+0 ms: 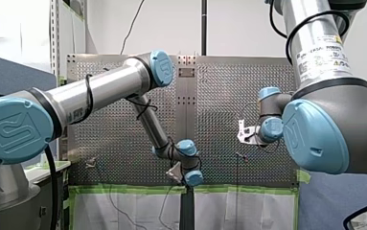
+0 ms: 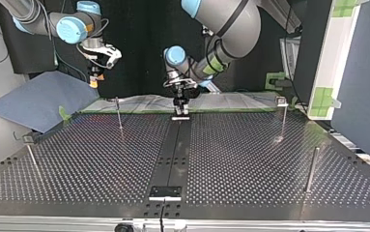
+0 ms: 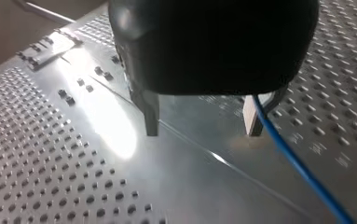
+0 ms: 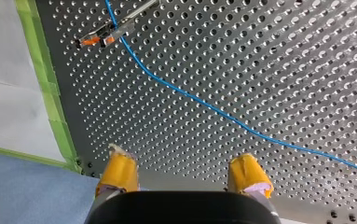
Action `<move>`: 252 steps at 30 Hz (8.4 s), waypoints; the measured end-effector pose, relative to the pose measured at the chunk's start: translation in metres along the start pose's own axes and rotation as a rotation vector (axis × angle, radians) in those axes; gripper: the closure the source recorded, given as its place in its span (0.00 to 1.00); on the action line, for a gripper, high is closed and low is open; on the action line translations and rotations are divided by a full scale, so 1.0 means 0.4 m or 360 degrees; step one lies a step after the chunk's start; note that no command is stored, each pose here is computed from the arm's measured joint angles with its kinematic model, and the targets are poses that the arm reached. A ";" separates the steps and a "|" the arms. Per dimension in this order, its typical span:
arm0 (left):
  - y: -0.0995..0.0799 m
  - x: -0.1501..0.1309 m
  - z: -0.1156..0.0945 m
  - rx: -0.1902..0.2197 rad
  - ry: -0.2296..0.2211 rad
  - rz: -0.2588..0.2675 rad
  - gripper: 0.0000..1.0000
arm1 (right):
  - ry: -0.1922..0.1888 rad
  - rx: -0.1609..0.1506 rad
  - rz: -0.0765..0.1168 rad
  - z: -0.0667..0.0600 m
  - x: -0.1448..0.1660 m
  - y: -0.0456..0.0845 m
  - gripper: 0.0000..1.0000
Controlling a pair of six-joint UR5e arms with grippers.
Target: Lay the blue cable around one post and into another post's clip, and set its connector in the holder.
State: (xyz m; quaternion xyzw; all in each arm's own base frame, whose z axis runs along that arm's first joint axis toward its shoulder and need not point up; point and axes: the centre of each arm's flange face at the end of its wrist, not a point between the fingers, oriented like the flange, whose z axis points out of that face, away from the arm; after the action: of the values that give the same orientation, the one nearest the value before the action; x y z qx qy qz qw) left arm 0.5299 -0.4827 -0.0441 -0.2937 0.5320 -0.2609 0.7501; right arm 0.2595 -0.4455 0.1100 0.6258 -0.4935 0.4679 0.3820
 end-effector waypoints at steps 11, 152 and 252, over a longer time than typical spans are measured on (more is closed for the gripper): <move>0.130 -0.027 -0.097 -0.0177 0.0152 0.0392 0.44 | -0.0003 0.0001 -0.0004 0.000 0.000 0.000 0.02; -0.117 -0.975 0.272 -0.0046 0.0254 0.0779 0.96 | -0.0023 -0.0012 0.0003 -0.002 -0.006 0.013 0.02; -0.266 -1.535 0.362 -0.0297 -0.0026 0.0848 0.96 | -0.0033 -0.0020 -0.0002 -0.003 -0.005 0.020 0.02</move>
State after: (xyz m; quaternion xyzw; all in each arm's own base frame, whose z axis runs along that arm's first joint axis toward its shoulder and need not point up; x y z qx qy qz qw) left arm 0.4763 -0.1002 0.4660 -0.2134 0.6061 -0.0019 0.7662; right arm 0.2513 -0.4454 0.1085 0.6283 -0.5001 0.4581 0.3811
